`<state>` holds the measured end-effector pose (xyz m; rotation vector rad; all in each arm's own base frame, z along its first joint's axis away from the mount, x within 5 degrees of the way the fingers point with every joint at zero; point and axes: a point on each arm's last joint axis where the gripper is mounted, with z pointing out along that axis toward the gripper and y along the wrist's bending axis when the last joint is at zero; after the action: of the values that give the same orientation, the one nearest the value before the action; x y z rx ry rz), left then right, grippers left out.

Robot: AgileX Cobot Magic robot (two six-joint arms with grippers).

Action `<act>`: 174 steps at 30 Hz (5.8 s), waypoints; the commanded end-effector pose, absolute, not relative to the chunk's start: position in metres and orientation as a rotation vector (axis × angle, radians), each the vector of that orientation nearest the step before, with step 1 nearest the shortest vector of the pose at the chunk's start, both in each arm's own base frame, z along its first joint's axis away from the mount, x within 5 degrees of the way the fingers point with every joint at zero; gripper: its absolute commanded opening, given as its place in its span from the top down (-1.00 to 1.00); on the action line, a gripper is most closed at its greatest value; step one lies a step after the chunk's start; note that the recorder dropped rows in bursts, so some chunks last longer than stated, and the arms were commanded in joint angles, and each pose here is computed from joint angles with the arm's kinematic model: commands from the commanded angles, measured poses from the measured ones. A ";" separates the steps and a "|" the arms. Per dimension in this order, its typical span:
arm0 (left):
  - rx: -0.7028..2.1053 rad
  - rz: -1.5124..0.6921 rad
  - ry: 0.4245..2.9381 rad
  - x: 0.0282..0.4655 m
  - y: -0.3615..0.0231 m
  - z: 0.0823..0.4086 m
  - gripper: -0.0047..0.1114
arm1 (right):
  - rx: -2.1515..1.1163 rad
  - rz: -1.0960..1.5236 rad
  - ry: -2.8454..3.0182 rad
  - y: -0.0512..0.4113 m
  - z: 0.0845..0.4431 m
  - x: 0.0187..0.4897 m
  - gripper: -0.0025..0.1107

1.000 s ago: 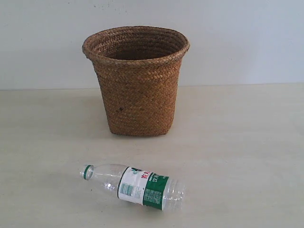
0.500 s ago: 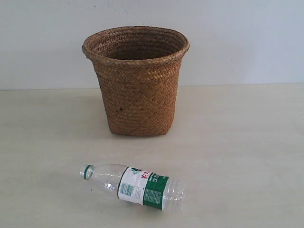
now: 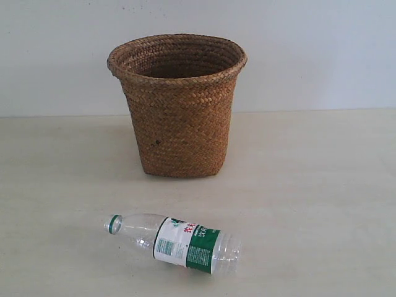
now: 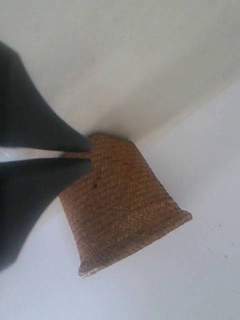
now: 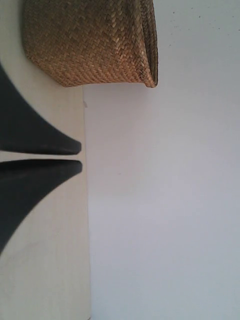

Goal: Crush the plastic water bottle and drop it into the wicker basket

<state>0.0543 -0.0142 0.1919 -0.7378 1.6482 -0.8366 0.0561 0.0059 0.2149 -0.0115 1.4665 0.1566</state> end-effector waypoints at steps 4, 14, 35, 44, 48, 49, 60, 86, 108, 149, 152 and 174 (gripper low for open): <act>-0.603 -0.761 1.617 0.054 -0.014 0.202 0.85 | -0.017 0.146 1.455 0.006 0.216 0.056 0.94; 0.167 -0.572 1.873 0.067 -0.042 0.290 0.85 | -0.017 0.146 1.455 0.006 0.216 0.056 0.94; 1.682 -0.016 1.792 0.241 -0.083 0.248 0.60 | -0.017 0.146 1.455 0.006 0.216 0.056 0.94; 1.998 0.258 1.589 0.269 -0.118 0.194 0.02 | -0.017 0.146 1.455 0.006 0.216 0.056 0.94; 2.027 0.266 1.590 0.275 -0.122 0.177 0.01 | -0.017 0.146 1.455 0.006 0.216 0.056 0.94; 2.035 0.261 1.597 0.276 -0.122 0.174 0.01 | -0.017 0.146 1.455 0.006 0.216 0.056 0.94; 2.073 0.186 1.651 0.275 -0.127 0.155 0.01 | -0.017 0.146 1.455 0.006 0.216 0.056 0.94; 2.193 0.189 1.590 0.277 -0.136 0.124 0.01 | -0.017 0.146 1.455 0.006 0.216 0.056 0.94; 2.075 0.182 1.643 0.274 -0.153 0.126 0.49 | -0.017 0.146 1.455 0.006 0.216 0.056 0.94; 1.909 0.035 1.917 0.267 -0.153 0.124 0.85 | -0.017 0.146 1.455 0.006 0.216 0.056 0.94; 1.912 0.032 1.919 0.267 -0.153 0.123 0.85 | -0.018 0.148 1.441 0.006 0.217 0.055 0.94; 1.909 0.036 1.917 0.267 -0.153 0.124 0.85 | 0.269 0.878 1.169 0.019 0.274 0.048 0.94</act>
<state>0.2662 -0.1508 0.1229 1.9101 1.9300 0.0270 0.0461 0.0116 0.2559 0.3805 1.1177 0.9103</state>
